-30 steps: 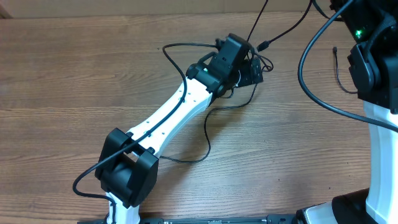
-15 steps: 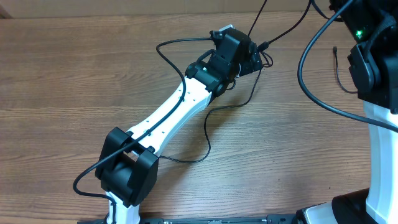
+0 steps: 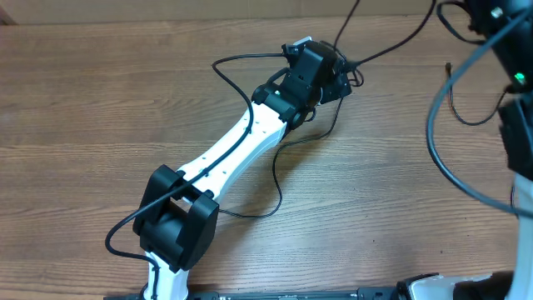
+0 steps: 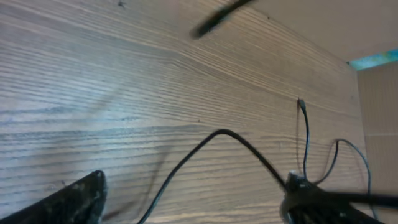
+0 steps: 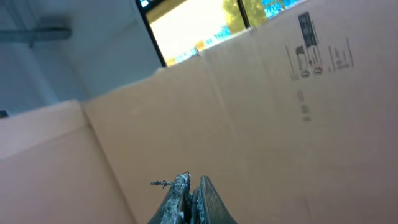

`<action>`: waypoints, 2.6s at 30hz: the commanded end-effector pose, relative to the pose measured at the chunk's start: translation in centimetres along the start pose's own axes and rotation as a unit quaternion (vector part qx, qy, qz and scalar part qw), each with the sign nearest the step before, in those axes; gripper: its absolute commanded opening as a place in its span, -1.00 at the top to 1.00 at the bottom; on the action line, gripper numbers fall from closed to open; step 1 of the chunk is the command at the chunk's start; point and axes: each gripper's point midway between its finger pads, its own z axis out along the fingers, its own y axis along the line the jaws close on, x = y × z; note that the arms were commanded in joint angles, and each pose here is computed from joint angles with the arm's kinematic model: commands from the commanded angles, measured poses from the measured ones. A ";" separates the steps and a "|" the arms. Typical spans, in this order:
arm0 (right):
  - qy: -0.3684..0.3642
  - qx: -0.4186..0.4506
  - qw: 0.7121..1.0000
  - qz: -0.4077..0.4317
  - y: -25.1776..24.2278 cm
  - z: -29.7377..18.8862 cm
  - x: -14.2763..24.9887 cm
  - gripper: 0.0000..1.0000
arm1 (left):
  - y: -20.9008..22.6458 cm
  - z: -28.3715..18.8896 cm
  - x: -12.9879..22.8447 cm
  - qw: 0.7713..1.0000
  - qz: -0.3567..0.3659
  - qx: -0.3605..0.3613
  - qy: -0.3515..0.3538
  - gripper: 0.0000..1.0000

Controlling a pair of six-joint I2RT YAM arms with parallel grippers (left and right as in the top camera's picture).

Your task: Untangle cables

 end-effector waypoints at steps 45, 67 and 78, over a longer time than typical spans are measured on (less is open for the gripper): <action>-0.057 0.205 0.976 -0.034 -5.2 -6.6 -3.4 0.92 | 16.0 -12.6 -7.1 0.908 0.146 -0.389 -0.054 0.92; 0.385 0.221 0.895 0.033 -14.1 2.2 24.2 -0.36 | 13.3 -25.0 -10.2 0.924 0.127 -0.335 -0.133 -0.99; 0.545 0.096 0.816 0.165 -13.0 4.9 38.2 -0.51 | 13.8 -30.2 -10.4 0.926 0.108 -0.326 -0.159 -0.99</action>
